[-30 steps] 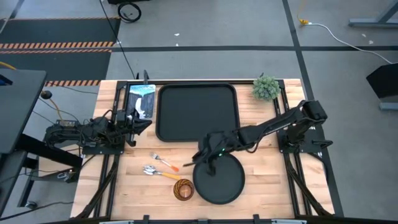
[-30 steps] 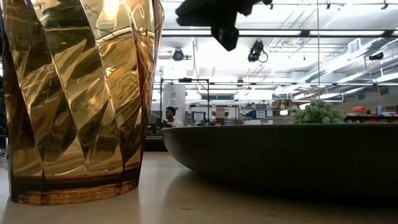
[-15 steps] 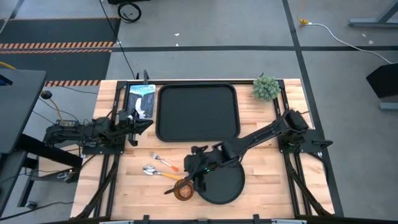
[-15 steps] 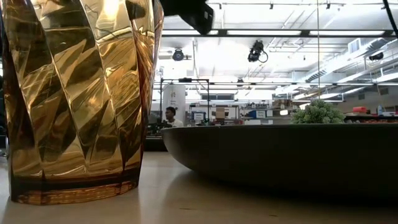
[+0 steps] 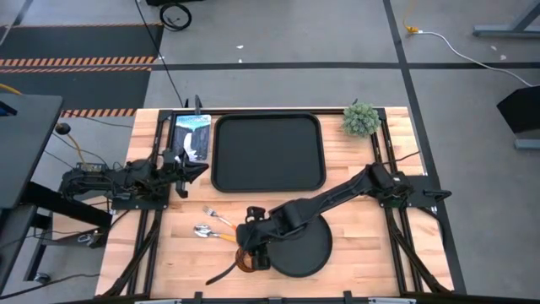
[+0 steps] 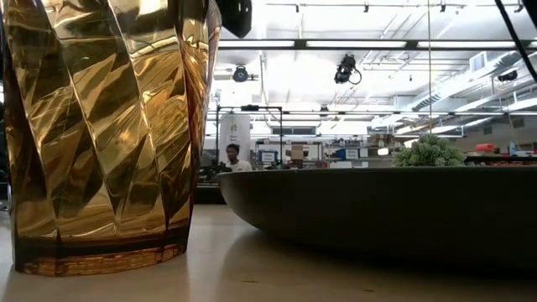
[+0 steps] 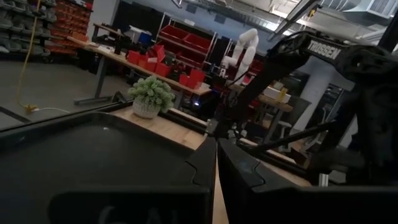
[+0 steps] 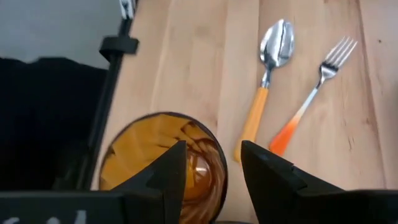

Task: Pick and place plate/cup/fork/spoon on tray
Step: Put the brown cup on the top right corner of the black tray

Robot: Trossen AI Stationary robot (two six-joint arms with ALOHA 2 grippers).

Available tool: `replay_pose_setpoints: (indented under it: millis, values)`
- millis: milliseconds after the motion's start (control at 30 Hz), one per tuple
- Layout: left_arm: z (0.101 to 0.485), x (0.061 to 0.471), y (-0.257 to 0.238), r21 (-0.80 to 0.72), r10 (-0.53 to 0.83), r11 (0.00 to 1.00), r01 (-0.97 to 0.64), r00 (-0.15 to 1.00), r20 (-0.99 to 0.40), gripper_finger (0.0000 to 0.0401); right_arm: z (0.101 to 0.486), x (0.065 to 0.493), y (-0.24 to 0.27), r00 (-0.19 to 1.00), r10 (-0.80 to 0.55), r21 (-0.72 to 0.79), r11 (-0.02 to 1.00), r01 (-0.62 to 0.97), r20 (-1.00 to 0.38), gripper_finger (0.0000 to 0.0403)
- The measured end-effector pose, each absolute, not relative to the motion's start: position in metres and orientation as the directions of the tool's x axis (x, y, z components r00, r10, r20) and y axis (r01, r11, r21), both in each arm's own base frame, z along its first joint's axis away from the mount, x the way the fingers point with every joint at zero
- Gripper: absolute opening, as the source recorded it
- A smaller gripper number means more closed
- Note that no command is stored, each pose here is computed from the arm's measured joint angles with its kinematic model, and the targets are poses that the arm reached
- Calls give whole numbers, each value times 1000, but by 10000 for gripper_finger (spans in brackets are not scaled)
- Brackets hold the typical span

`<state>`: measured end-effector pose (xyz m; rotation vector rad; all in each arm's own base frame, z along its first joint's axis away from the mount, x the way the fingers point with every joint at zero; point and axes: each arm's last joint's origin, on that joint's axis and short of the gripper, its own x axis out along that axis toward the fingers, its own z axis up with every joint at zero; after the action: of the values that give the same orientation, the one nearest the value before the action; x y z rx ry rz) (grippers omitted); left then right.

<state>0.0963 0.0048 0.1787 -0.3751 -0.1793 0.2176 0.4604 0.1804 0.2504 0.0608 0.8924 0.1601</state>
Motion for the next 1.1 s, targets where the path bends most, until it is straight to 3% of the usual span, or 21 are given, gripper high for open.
replay_pose_setpoints:
  millis: [133, 367, 700, 1100]
  values:
    - [176, 97, 4, -371, 203, 916, -149, 973, 109, 23, 244, 463, 181, 609, 110, 47, 992, -119, -786, 161]
    - [176, 97, -3, -339, -35, 938, 68, 994, 104, 23, 235, 461, 185, 586, 62, -27, 990, -142, -808, 172]
    - [175, 98, -3, -339, -35, 938, 67, 994, 99, 23, 233, 459, 189, 569, 72, 16, 995, -103, -819, 219]
    - [175, 98, -3, -339, -33, 938, 65, 994, 100, 23, 230, 453, 188, 505, 85, 87, 996, -20, -859, 178]
